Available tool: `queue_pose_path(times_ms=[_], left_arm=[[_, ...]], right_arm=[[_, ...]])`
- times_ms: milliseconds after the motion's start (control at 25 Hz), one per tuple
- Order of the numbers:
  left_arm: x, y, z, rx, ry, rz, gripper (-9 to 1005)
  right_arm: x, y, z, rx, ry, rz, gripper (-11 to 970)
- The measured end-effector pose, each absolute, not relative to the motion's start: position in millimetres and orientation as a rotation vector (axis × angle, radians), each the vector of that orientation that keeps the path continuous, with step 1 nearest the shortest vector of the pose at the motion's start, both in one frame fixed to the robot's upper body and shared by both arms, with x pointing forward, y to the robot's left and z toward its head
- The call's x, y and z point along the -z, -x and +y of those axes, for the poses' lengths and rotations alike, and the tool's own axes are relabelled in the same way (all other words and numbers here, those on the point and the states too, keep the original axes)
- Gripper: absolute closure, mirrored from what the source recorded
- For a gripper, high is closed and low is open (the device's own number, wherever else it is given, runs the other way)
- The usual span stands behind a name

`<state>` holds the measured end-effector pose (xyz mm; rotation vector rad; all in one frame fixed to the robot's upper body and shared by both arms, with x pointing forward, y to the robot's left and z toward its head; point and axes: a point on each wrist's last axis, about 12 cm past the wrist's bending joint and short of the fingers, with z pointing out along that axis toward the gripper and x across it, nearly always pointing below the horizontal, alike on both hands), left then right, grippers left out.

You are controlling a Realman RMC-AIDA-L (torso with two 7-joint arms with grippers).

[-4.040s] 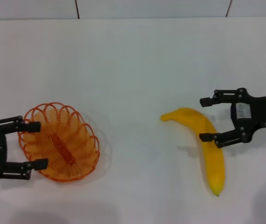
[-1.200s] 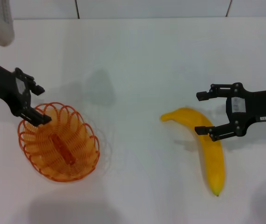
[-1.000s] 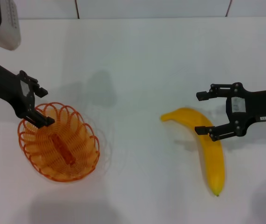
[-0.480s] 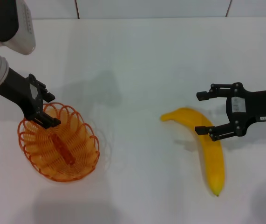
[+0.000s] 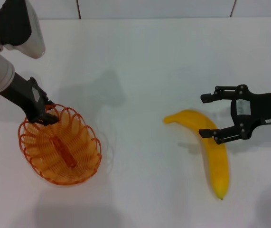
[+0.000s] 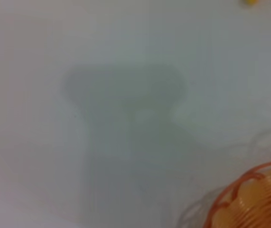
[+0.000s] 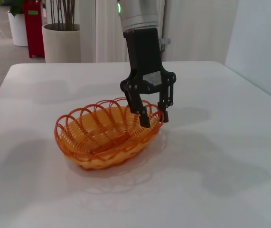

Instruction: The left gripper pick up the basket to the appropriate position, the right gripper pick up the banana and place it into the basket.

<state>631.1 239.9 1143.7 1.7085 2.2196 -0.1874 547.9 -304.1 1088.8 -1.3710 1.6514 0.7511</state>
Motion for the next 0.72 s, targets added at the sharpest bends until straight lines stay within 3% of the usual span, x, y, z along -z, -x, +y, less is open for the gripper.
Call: queue_pose_path(times_ms=[80, 320, 520, 720], left_arm=[[-1145.2, -632.2, 239.4, 0.192, -1.692, 2.223, 577], [-1146.5, -632.7, 238.4, 0.191, -1.694, 2.229, 646], [-1147.6, -633.0, 238.3, 0.186, -1.695, 2.233, 821], [-1148.3, -632.8, 238.8, 0.186, -1.682, 2.241, 888]], right_arm=[[-1088.4, -547.4, -304.5, -0.751, 1.37, 1.653, 62], [-1087.9, -546.8, -304.6, -0.753, 1.368, 1.654, 63], [-1087.7, -546.6, -304.7, -0.754, 1.367, 1.655, 63], [-1087.5, -546.3, -304.9, -0.754, 1.367, 1.656, 62]])
